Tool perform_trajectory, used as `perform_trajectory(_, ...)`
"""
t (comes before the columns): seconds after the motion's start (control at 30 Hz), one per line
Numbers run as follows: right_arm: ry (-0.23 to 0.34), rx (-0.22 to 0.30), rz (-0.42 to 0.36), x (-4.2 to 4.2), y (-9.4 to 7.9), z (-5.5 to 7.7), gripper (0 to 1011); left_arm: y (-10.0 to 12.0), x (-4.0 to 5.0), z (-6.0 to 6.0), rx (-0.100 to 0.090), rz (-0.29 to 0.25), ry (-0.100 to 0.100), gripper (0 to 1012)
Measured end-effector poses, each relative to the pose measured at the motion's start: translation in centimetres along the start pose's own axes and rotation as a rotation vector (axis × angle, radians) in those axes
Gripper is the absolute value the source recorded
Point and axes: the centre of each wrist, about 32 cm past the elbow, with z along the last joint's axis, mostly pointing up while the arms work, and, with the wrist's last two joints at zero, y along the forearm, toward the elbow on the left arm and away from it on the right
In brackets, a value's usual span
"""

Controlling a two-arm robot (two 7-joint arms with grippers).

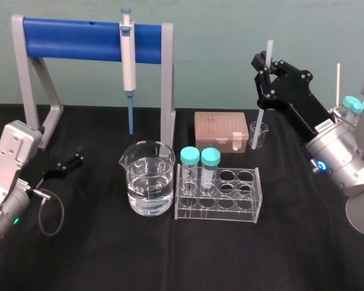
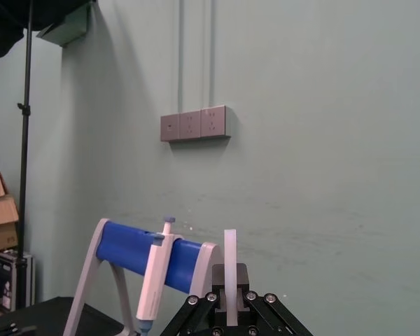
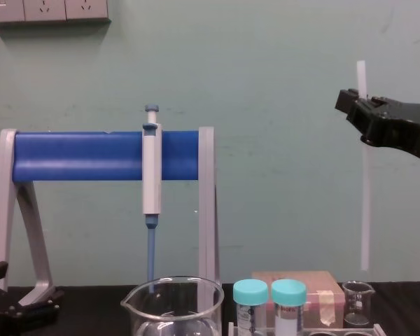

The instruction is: Pick up the stirring rod with one hand, then place it down.

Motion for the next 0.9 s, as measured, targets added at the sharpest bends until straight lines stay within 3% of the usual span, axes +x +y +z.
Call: perform_trajectory(0.9, -0.02, -0.011, -0.021, 0.28, -0.94, 0.21, 67, 0.0, 0.0, 0.0, 0.0, 0.0, 0.0, 1000)
